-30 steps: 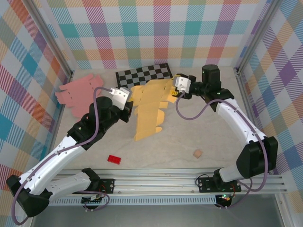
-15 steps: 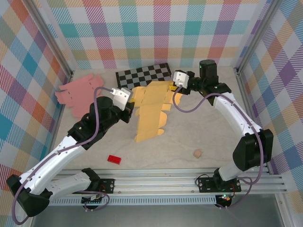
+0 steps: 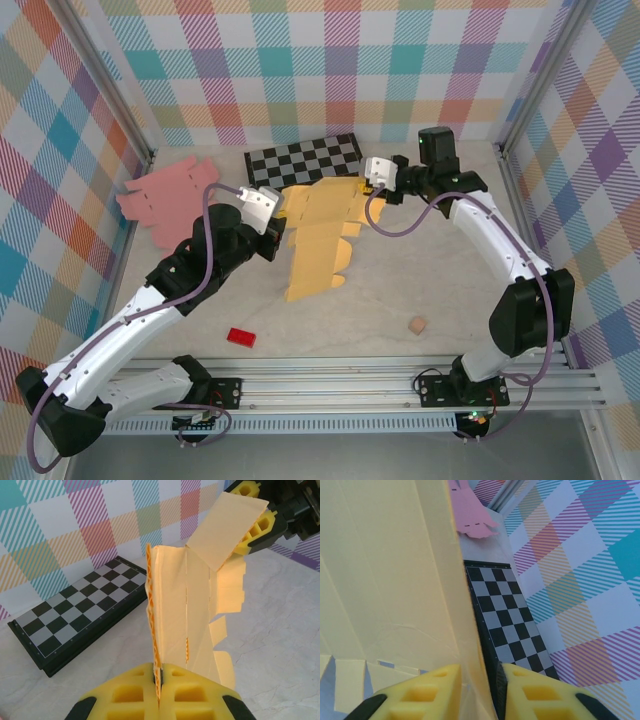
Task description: Fold the paper box
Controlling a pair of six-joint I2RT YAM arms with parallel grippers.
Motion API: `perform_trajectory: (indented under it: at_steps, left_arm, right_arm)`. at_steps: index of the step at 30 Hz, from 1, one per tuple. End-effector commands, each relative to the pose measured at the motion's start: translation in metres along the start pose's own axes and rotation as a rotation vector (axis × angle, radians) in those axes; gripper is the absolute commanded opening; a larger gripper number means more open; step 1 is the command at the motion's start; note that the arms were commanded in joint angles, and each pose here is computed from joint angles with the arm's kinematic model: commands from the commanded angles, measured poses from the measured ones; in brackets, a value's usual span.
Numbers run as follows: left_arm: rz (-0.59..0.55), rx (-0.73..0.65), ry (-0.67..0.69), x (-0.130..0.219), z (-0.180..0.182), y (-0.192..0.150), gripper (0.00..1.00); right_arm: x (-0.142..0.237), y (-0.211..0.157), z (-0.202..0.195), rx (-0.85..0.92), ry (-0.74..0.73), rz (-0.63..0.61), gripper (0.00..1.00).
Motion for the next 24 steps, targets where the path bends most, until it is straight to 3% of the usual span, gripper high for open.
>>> perform_trajectory:
  at_steps: [1, 9, 14, 18, 22, 24]
  left_arm:
    - [-0.020, -0.002, -0.022, -0.001, -0.004, 0.003, 0.00]
    - [-0.026, 0.028, -0.007, 0.001, -0.003, 0.003, 0.02]
    - [-0.064, 0.084, 0.073, 0.013, 0.005, -0.003, 0.35]
    - [-0.107, 0.119, 0.134, 0.032, 0.011, -0.009, 0.44]
    - [-0.196, 0.109, 0.152, 0.055, 0.017, 0.006, 0.59]
    - [-0.219, 0.040, 0.147, 0.057, 0.018, 0.015, 0.66]
  right_arm:
    - [0.000, 0.007, 0.004, 0.016, 0.053, -0.032, 0.23]
    - [0.003, 0.006, 0.014, 0.069, 0.118, 0.001, 0.00]
    - [0.023, 0.017, 0.024, 0.032, 0.164, 0.047, 0.00]
    - [0.043, 0.028, 0.031, -0.045, 0.143, 0.128, 0.00]
    - [0.047, 0.020, 0.047, 0.031, 0.071, 0.278, 0.00]
    - [0.048, 0.014, 0.050, 0.066, 0.039, 0.337, 0.00]
Point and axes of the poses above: each hand's point on the last joint's axis, 136 mm out from that joint toward the fingers, its own x axis back along the fingers, its own z axis along the line the jaws close on, y = z × x, the point moved 8 cm from there along x, back along the fingers, and after that the axes turned 11 degrees about -x, right-handed, at the moved point
